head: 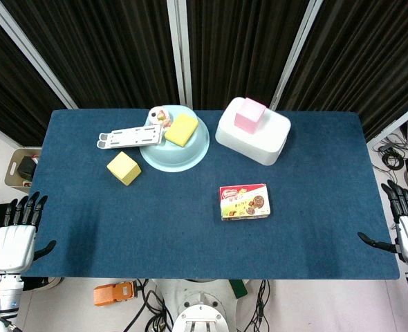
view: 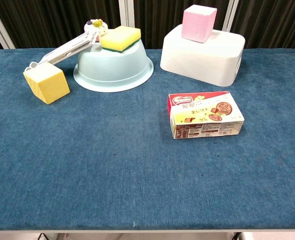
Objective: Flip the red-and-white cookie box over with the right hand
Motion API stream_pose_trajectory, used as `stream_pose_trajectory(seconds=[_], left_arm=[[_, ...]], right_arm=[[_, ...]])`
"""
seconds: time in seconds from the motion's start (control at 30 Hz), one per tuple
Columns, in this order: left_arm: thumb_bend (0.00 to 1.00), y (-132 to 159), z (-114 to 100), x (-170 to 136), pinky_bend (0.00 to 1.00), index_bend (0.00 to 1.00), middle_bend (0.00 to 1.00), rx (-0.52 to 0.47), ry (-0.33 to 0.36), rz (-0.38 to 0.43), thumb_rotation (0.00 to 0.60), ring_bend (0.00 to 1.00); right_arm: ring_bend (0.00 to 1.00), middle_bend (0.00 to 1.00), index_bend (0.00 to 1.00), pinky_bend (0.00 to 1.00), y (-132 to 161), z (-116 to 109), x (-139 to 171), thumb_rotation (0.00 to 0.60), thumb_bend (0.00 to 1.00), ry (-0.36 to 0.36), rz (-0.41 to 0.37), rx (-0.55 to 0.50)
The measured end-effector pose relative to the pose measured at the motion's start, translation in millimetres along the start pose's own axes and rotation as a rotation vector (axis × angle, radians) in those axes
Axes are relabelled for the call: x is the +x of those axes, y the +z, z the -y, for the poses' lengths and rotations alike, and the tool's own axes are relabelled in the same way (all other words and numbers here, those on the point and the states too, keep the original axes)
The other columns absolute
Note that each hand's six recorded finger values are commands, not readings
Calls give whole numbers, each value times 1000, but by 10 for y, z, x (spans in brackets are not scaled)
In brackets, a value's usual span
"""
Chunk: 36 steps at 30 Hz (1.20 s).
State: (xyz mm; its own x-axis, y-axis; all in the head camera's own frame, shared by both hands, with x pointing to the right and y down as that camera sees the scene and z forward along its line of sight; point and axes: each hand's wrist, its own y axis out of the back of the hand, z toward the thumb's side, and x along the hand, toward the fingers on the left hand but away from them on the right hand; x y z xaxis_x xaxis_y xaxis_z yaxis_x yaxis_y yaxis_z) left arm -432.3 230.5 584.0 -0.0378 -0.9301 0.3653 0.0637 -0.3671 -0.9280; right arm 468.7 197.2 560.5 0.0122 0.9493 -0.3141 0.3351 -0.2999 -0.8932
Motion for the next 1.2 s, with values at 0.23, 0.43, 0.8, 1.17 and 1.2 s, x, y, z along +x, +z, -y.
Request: stream_pose_trajectory(seconds=[0.23, 0.43, 0.8, 1.17, 1.2], left_arm=[[126, -20, 19, -5, 0, 0, 0, -1, -6, -6, 600, 0], [125, -7, 10, 2, 0, 0, 0, -10, 5, 3, 600, 0], [126, -39, 10, -15, 0, 0, 0, -14, 12, 9, 600, 0], [126, -102, 51, -27, 0, 0, 0, -14, 3, -2, 600, 0], [125, -109, 59, -26, 0, 0, 0, -14, 1, -4, 600, 0]], right_arm=[[0, 0, 0, 0, 72, 73, -49, 593, 135, 38, -6, 11], [0, 0, 0, 0, 337, 196, -118, 594, 137, 107, -68, 3], [0, 0, 0, 0, 1242, 740, -534, 593, 136, 328, -169, 182], [0, 0, 0, 0, 2102, 1528, -961, 600, 126, 513, -156, 275], [0, 0, 0, 0, 2223, 1633, -982, 600, 126, 534, -159, 277]])
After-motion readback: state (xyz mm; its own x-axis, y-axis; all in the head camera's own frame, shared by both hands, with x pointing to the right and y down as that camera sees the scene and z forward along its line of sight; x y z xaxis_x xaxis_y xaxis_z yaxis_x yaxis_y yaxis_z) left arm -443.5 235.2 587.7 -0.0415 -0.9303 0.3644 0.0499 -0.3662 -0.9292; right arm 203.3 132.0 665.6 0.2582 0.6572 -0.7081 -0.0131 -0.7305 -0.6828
